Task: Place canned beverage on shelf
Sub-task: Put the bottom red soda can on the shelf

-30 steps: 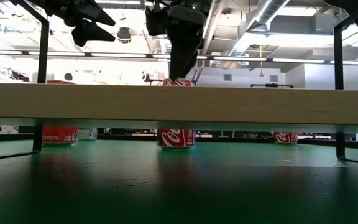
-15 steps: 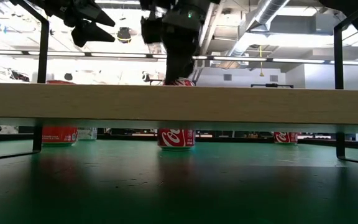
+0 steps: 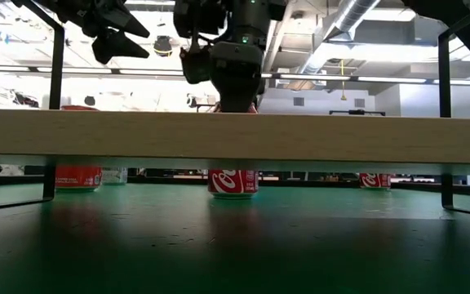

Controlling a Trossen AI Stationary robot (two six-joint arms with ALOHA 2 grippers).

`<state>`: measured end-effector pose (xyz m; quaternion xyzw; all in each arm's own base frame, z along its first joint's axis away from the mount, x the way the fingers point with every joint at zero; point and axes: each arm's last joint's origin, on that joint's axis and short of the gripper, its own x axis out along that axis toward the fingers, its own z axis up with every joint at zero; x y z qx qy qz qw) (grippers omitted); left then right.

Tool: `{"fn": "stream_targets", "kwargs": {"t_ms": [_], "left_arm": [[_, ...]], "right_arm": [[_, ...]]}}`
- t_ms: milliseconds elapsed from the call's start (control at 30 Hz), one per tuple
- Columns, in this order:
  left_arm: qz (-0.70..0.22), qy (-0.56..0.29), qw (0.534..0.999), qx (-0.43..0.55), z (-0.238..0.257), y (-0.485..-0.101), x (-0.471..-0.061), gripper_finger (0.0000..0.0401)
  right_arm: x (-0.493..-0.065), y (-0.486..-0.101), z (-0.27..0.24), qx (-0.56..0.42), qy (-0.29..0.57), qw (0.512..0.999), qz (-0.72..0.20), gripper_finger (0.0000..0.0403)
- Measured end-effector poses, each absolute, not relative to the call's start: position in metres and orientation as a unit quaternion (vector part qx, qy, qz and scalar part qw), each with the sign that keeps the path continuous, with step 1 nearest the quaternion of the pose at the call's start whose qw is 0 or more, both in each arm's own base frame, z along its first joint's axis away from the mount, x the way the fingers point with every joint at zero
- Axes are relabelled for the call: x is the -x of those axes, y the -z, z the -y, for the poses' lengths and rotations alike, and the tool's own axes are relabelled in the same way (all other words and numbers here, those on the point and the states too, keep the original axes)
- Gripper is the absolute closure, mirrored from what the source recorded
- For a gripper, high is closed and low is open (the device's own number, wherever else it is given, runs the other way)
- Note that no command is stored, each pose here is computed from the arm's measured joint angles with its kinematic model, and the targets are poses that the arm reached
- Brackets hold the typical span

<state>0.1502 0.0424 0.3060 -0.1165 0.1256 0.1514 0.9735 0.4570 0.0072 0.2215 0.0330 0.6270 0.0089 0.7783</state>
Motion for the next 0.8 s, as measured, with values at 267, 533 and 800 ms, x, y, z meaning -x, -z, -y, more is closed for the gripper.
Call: {"fn": "stream_targets", "kwargs": {"t_ms": [267,533,800], "left_arm": [[-0.125,-0.152,0.973,0.119,-0.042,-0.306,-0.15,0.014],[-0.124,-0.153,0.973,0.12,-0.042,-0.306,-0.15,0.014],[-0.123,-0.155,0.972,0.127,-0.043,-0.306,-0.15,0.014]], "right_arm": [[-0.451,-0.23,-0.005,-0.034,-0.007,0.774,-0.632,0.0019],[-0.451,-0.232,-0.003,-0.036,-0.006,0.776,-0.63,0.0022],[-0.45,-0.238,-0.004,-0.033,-0.009,0.773,-0.633,0.0076]]}}
